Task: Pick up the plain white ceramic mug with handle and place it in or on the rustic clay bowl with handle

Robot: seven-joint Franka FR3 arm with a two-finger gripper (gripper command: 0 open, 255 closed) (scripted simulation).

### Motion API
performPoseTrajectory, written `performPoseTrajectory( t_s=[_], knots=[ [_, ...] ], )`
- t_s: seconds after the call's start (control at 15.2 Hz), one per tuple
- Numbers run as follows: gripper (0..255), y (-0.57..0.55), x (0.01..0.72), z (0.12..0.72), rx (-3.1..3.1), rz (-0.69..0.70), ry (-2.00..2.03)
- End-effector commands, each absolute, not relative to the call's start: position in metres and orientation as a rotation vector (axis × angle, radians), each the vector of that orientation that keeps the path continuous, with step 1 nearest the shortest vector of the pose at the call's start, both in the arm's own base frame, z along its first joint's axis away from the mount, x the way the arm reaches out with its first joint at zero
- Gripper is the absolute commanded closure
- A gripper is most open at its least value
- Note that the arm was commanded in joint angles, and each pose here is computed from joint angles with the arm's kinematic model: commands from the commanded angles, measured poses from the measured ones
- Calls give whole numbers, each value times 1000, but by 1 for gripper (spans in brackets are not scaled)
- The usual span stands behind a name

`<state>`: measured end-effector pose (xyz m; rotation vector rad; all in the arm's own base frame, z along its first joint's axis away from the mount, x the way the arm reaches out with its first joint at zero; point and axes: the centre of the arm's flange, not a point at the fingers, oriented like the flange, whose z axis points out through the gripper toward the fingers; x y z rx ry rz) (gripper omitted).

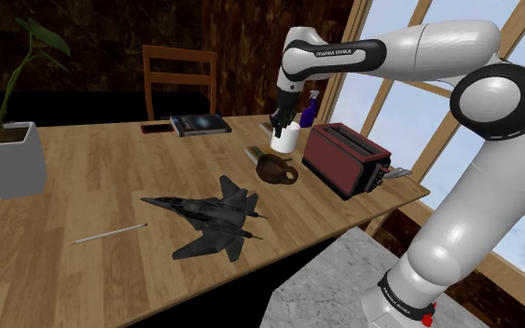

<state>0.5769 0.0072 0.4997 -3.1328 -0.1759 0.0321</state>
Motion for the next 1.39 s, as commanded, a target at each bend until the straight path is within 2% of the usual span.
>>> performPoseTrajectory(
  t_s=[0.0,0.46,0.92,0.99,1.32],
  knots=[
    [255,8,577,490,-3133,30,-176],
    [255,8,577,455,-3133,30,-176],
    [255,8,577,455,-3133,30,-176],
    [0,8,577,455,-3133,30,-176],
    [0,8,577,455,-3133,30,-176]
  ],
)
